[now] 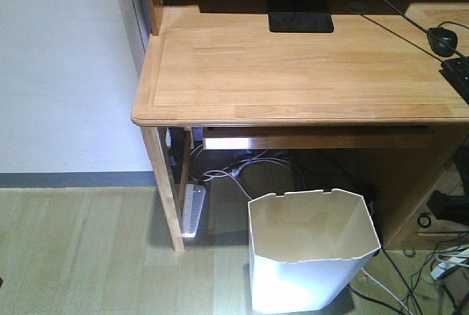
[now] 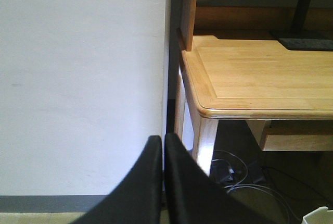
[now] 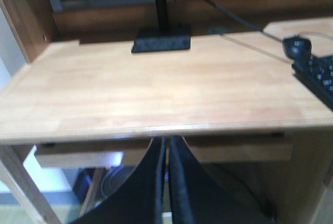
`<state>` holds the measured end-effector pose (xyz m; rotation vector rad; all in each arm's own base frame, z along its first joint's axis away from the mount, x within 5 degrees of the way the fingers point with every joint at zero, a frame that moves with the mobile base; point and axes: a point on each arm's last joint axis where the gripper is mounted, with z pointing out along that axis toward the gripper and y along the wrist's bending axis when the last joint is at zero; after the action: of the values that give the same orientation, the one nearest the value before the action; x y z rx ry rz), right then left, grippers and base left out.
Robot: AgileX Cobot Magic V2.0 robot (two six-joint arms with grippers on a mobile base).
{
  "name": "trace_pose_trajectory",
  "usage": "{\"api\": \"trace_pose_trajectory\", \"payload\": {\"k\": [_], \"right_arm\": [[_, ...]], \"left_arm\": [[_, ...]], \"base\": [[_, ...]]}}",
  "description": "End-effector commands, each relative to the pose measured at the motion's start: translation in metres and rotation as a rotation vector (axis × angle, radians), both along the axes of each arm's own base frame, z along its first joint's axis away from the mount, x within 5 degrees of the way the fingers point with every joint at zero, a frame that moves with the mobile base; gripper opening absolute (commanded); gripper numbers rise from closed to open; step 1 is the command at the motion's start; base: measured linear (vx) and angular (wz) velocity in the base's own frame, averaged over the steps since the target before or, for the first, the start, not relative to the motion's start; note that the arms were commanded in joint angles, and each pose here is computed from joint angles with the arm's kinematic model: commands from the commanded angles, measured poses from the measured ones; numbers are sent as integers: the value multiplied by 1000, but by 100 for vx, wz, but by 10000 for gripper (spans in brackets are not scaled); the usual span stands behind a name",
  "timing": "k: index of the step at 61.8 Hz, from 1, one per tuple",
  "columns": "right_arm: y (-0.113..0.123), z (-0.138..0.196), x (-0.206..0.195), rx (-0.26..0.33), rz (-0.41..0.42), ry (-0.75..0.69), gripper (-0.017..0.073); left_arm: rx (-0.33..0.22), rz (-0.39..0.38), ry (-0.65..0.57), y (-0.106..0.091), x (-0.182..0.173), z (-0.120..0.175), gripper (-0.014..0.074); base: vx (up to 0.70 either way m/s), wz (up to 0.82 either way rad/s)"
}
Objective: Move trash bin to bedside with robot
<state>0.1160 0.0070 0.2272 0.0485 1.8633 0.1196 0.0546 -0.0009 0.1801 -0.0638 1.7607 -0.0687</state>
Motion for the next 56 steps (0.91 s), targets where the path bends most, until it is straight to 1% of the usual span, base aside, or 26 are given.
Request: {"api": "trace_pose_trajectory", "payload": {"k": [1, 7, 16, 19, 26, 30, 33, 35, 38, 39, 41, 44, 51, 56], "right_arm": [[1, 12, 8, 2, 2, -50, 53], [1, 9, 11, 0, 2, -26, 136], [1, 7, 10, -11, 6, -6, 336], [1, 6, 10, -11, 6, 5, 419], [1, 5, 10, -12, 6, 14, 521], [1, 7, 10, -11, 6, -4, 547], [1, 8, 11, -8, 5, -25, 549], [1, 9, 11, 25, -5, -29, 548], [1, 10, 11, 94, -28, -25, 546], [1, 11, 12, 101, -30, -17, 544], [1, 12, 12, 101, -30, 3, 542], [1, 17, 13, 80, -25, 37, 539], [1, 30, 25, -3, -6, 118, 538], [-1, 39, 37, -13, -20, 197, 538]], "left_arm": [[-17, -2, -55, 0, 1, -2, -6], [-17, -2, -55, 0, 1, -2, -6], [-17, -2, -55, 0, 1, -2, -6], [-17, -2, -55, 0, 1, -2, -6], [-17, -2, -55, 0, 1, -2, -6], [-17, -2, -55, 0, 1, -2, -6], [-17, -2, -55, 0, 1, -2, -6], [-17, -2, -55, 0, 1, -2, -6], [-17, -2, -55, 0, 1, -2, -6], [-17, -2, -55, 0, 1, -2, -6], [-17, -2, -55, 0, 1, -2, -6], [-17, -2, -55, 0, 1, -2, -6], [-17, -2, -55, 0, 1, -2, -6], [-17, -2, -55, 0, 1, -2, -6]], "base": [[0, 0], [0, 0], [0, 0], [0, 0], [0, 0], [0, 0], [0, 0], [0, 0], [0, 0], [0, 0], [0, 0], [0, 0], [0, 0], [0, 0]]}}
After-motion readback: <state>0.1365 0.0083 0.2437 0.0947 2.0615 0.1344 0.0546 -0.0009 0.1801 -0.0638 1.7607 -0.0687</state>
